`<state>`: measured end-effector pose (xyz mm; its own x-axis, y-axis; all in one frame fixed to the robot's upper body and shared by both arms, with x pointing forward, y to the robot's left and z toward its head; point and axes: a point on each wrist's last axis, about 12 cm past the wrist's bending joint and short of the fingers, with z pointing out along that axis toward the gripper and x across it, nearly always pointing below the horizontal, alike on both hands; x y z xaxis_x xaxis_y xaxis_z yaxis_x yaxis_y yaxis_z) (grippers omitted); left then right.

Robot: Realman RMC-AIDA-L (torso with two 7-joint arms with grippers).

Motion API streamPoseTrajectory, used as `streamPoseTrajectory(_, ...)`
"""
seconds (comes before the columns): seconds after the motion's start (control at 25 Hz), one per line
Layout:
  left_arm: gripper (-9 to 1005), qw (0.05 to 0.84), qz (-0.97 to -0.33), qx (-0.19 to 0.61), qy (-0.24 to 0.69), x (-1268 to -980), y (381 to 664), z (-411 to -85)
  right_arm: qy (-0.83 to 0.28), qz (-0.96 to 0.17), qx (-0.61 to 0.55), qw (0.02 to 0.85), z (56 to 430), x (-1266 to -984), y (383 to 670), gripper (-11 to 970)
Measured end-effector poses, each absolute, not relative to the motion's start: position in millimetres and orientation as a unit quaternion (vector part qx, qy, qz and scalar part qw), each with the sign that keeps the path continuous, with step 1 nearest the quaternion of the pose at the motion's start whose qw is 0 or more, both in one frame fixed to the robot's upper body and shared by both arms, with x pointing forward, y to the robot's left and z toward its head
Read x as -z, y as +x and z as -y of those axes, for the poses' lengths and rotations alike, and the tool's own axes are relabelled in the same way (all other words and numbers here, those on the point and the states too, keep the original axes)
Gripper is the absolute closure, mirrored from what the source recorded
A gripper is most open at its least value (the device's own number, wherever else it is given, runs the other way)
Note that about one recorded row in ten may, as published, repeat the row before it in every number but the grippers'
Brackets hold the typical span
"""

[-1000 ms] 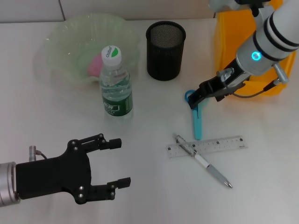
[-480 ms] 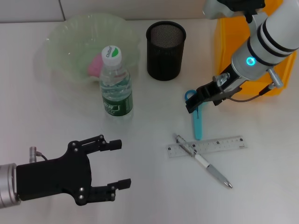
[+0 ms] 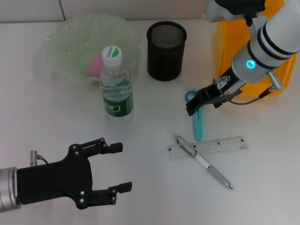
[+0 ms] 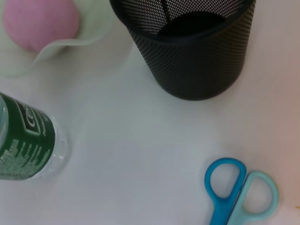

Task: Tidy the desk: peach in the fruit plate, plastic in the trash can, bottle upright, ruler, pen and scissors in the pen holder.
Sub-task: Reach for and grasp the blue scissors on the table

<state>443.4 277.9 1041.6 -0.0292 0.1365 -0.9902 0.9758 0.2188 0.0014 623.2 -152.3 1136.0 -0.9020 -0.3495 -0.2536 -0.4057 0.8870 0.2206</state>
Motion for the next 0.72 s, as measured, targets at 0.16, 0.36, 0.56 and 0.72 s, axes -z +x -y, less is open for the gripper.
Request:
streamPoseTrajectory(0.16,199,0.512,-0.589,0.41,0.471,-1041.3,442.3,-278.3,-0.195,-0.966,-0.135,0.104,152.3,-1135.8,623.3,175)
streamPoseTrajectory(0.36,199,0.512,-0.588,0.41,0.472,-1041.8,443.2,-277.8,-0.193,-0.966,-0.135,0.105,152.8,-1134.1,623.6,176)
streamPoseTrajectory(0.56,198,0.511,-0.588,0.411,0.473,-1041.5,443.6,-277.0,-0.188,-0.968,-0.134,0.101,154.1,-1129.2,623.2,176)
streamPoseTrajectory(0.72,198,0.508,-0.587,0.412,0.476,-1041.1,443.3,-276.2,-0.188,-0.968,-0.134,0.102,154.0,-1128.7,623.6,177)
